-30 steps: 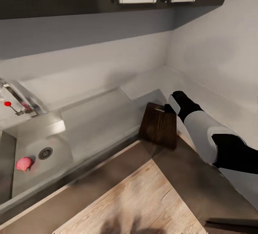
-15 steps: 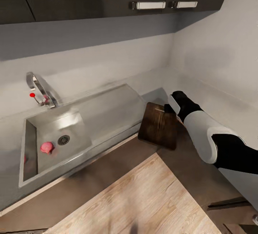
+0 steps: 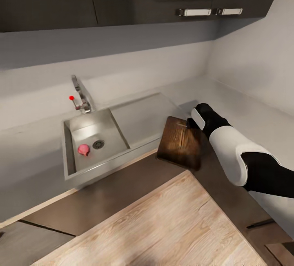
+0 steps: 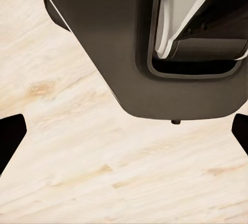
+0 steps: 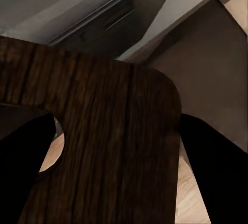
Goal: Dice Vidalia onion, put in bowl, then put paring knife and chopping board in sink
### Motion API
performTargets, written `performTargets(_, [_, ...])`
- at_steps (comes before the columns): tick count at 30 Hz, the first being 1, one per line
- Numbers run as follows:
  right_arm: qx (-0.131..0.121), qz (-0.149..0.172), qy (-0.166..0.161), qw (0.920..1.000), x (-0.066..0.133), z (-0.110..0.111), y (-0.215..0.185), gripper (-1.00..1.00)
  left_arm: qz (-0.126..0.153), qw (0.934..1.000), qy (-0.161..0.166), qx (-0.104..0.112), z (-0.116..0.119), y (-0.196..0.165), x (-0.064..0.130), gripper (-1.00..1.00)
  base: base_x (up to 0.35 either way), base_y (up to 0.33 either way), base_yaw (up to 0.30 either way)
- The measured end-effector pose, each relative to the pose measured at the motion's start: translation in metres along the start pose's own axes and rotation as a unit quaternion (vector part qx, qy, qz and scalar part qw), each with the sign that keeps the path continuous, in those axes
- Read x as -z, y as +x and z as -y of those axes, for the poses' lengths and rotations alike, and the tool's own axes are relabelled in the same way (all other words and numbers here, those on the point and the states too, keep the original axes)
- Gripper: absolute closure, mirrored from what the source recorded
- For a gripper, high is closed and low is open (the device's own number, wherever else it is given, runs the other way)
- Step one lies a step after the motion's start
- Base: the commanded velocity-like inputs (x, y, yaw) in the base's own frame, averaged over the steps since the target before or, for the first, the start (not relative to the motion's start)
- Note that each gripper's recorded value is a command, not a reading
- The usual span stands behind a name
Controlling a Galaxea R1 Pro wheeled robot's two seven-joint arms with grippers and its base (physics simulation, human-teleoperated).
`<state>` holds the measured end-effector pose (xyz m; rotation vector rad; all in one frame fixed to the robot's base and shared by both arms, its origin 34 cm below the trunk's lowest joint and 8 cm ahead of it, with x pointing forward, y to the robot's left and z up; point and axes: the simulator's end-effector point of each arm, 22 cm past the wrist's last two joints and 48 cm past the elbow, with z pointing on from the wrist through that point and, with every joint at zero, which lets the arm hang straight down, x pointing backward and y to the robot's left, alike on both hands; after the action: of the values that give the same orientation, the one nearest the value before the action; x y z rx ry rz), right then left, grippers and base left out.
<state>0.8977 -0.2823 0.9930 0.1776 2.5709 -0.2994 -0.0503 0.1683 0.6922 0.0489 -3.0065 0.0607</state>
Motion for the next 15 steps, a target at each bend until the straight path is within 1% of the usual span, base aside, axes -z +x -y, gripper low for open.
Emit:
performTargets(7, [-0.001,0.005,-0.001,1.0000,0.007,0.001,-0.004,1.00,0.005,1.0000,0.000,0.000,0.000,-0.003,-0.001,-1.00,-0.273,0.193,0.167])
performTargets(15, [-0.003,0.010,-0.001,0.9999,0.014,0.003,-0.009,1.00,0.011,0.9999,0.001,0.000,0.000,-0.007,-0.002,-1.00,-0.247,0.220,0.182])
